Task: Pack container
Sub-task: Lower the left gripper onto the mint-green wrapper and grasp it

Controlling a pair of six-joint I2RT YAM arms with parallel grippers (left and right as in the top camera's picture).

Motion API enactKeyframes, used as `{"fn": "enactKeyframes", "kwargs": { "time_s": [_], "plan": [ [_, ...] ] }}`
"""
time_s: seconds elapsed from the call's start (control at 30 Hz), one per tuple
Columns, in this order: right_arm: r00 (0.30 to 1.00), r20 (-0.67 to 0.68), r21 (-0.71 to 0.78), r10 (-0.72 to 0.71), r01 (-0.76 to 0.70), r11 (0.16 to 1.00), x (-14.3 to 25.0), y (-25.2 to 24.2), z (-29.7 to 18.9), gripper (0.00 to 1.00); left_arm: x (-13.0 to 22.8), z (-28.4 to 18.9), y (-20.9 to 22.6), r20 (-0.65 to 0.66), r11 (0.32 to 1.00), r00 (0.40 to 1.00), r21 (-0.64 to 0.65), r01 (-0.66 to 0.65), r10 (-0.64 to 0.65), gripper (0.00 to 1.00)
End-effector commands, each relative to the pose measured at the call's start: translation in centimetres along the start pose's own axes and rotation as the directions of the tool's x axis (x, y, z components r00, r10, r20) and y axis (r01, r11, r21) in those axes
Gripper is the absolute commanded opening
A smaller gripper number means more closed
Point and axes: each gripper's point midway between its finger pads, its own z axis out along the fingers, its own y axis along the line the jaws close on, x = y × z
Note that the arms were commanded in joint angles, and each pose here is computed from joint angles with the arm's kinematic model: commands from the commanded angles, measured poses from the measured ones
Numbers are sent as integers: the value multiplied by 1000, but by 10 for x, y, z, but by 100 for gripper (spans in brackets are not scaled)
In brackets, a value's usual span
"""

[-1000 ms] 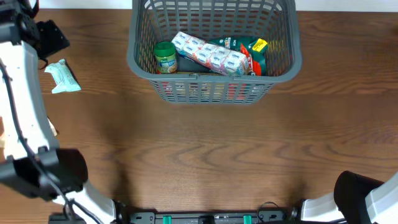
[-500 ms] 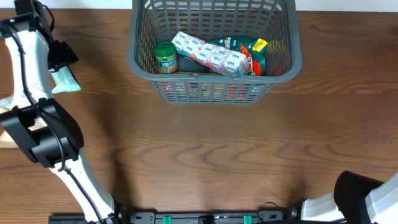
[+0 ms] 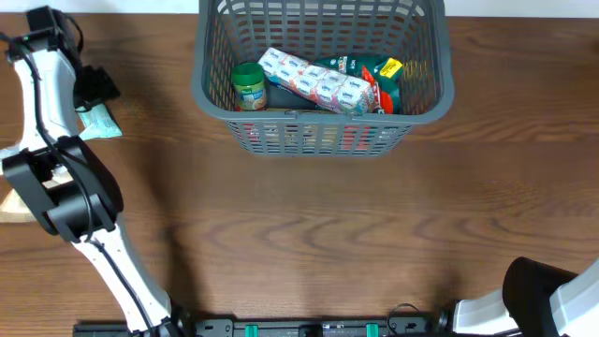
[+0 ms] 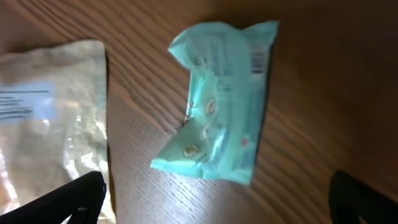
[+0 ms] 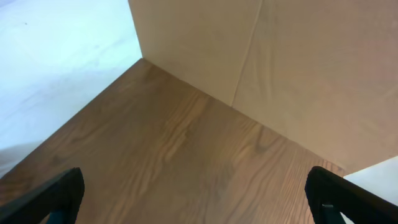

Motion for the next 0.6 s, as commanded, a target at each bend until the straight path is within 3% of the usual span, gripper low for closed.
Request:
{"fn": "enactKeyframes", "kwargs": {
  "time_s": [0.0,0.1,0.57],
  "plan": [
    [1000,0,16,15,-15,1000,0,-3,1,99,7,20,-4,-60,996,998,86,8,-3,99],
    [1000,0,16,15,-15,1000,0,-3,1,99,7,28,-10,-72,989,997,147,9,1,99],
    [1000,0,16,15,-15,1000,0,-3,1,99,21,68,-19,-127,981,986,175,-87,110,99]
  ]
}}
